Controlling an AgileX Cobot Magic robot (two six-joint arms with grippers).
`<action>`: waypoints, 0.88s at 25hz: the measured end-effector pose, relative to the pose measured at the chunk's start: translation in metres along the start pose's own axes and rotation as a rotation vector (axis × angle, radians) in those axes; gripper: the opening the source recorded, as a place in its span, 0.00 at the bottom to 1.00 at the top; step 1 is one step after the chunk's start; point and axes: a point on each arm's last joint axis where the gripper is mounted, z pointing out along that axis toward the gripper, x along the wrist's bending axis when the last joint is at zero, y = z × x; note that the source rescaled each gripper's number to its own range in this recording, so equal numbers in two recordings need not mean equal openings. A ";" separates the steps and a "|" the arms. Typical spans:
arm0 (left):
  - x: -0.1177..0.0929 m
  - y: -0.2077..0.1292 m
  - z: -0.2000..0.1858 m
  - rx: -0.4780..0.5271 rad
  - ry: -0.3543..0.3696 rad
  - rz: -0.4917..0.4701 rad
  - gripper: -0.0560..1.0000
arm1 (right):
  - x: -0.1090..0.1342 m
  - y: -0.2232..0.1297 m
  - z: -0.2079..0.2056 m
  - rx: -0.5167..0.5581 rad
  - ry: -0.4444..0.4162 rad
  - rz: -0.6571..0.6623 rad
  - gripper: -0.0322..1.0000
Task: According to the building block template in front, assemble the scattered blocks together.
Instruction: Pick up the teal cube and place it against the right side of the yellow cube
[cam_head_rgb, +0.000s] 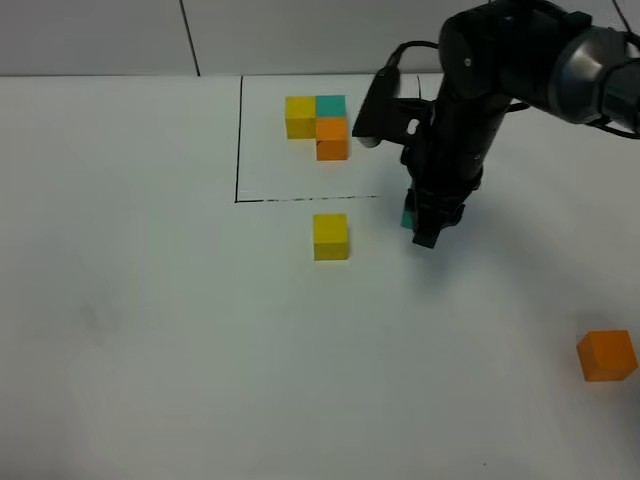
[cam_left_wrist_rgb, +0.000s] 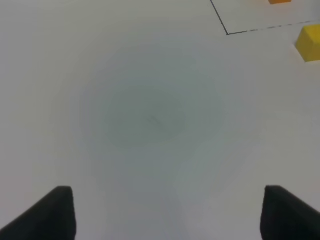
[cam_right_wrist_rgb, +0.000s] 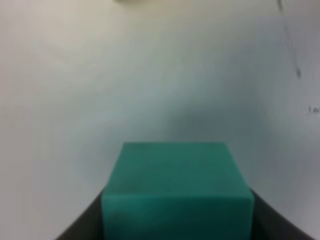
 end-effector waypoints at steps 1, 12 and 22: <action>0.000 0.000 0.000 0.000 0.000 0.000 0.77 | 0.002 0.007 0.003 0.004 0.007 -0.022 0.04; 0.000 0.000 0.000 0.000 0.000 0.000 0.77 | -0.003 0.043 0.043 0.071 0.051 -0.220 0.04; 0.000 0.000 0.000 0.000 0.000 0.000 0.77 | -0.006 0.044 0.055 0.076 0.036 -0.258 0.04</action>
